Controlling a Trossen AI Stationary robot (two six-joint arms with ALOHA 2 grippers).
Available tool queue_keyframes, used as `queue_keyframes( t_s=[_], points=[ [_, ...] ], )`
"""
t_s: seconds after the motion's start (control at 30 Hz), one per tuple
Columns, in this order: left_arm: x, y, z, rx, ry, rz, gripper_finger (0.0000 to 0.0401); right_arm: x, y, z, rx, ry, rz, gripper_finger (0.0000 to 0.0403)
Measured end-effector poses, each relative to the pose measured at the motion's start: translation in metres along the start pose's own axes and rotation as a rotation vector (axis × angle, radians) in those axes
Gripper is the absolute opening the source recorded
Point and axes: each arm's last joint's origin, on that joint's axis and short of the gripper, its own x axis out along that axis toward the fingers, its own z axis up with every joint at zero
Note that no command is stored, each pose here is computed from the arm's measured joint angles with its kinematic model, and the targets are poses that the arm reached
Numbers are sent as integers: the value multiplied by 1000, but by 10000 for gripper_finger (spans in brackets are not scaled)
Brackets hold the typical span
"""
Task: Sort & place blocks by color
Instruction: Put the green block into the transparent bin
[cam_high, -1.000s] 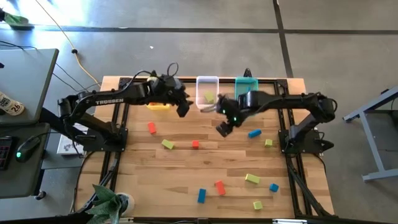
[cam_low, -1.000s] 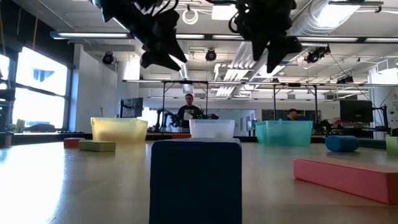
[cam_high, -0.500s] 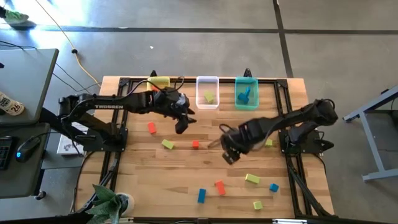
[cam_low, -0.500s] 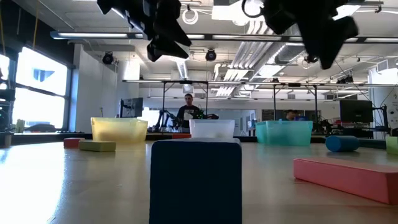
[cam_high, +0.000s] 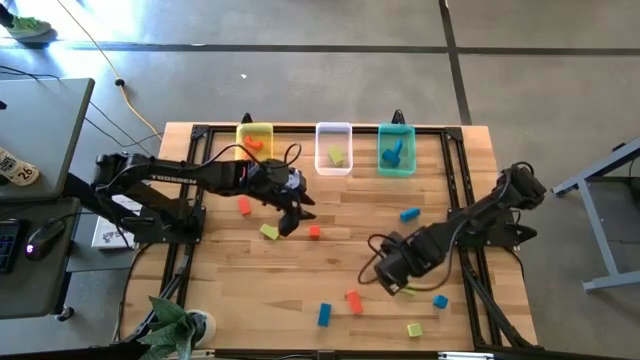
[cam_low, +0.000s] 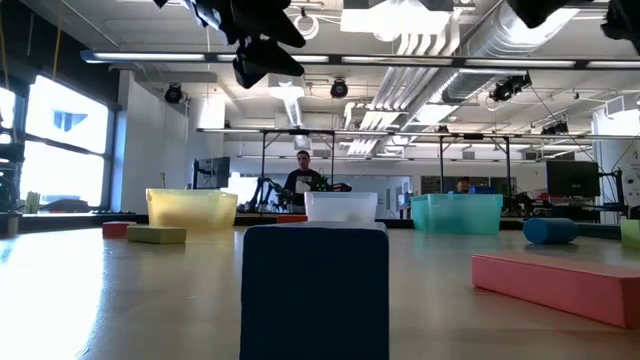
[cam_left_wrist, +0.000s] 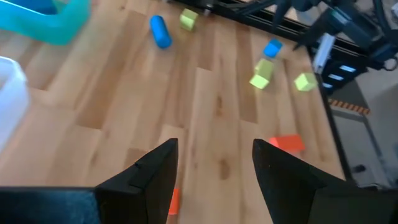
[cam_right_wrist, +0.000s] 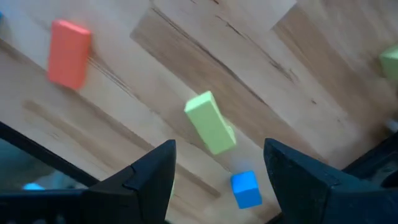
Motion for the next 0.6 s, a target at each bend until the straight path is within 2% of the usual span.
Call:
queue_keyframes(
  t_s=[0.2, 0.4, 0.6],
  points=[
    [2, -14, -4, -57, 12, -41, 193, 2, -1, -17, -112, -27, -61, 229],
    [2, -21, -3, -111, -5, -49, 193, 4, 1, -37, -265, -13, -63, 229],
    [2, -25, -1, -114, -30, -73, 193, 5, 2, -53, -356, -28, -60, 229]
  ],
)
